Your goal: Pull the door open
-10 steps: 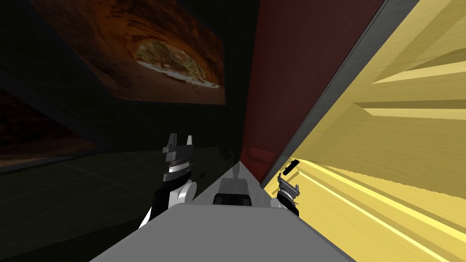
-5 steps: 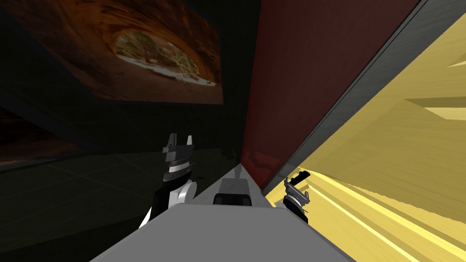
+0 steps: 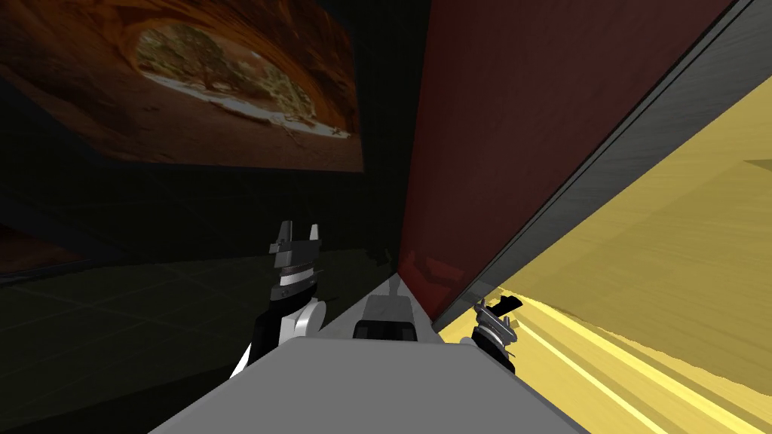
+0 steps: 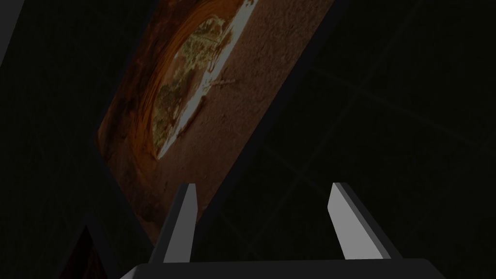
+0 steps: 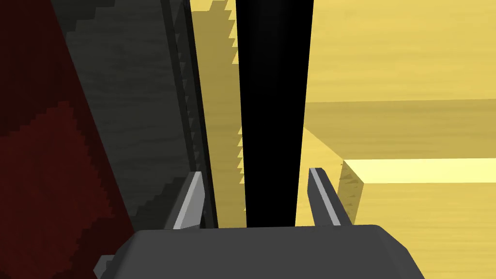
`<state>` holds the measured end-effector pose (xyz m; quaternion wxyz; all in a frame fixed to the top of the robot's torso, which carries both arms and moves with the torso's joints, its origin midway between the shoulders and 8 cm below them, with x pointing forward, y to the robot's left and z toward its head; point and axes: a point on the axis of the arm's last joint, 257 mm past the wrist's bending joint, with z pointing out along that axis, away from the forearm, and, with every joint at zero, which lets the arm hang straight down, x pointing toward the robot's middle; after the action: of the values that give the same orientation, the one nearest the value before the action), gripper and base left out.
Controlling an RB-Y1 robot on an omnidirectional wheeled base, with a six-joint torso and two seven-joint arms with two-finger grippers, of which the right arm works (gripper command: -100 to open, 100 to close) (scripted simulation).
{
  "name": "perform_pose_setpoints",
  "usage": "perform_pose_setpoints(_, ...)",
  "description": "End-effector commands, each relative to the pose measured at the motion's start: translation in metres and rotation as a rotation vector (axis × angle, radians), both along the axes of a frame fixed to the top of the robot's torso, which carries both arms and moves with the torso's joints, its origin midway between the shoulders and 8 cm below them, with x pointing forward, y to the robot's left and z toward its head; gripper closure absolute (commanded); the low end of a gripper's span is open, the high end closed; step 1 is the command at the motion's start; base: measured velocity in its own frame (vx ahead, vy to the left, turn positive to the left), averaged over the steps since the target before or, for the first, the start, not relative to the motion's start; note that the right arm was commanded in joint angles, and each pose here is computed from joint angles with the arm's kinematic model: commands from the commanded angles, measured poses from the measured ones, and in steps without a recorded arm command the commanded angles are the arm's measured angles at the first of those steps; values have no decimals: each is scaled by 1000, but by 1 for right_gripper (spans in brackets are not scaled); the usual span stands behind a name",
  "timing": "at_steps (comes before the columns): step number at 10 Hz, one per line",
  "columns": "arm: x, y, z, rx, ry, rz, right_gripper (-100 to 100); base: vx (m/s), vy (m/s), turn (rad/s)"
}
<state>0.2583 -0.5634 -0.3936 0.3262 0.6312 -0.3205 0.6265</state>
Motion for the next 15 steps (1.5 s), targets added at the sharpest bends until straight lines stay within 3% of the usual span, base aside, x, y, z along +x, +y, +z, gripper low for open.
perform_pose_setpoints(1, 0, -2, 2, -3, -1, -2, 100, -26, 11, -44)
perform_pose_setpoints(5, 0, -2, 2, -3, -1, -2, 100, -3, 1, 5)
perform_pose_setpoints(9, 0, -5, 2, -6, -7, 32, 100, -130, 130, 65)
perform_pose_setpoints(15, 1, -9, 3, -5, -15, 134, 100, -113, 125, 0)
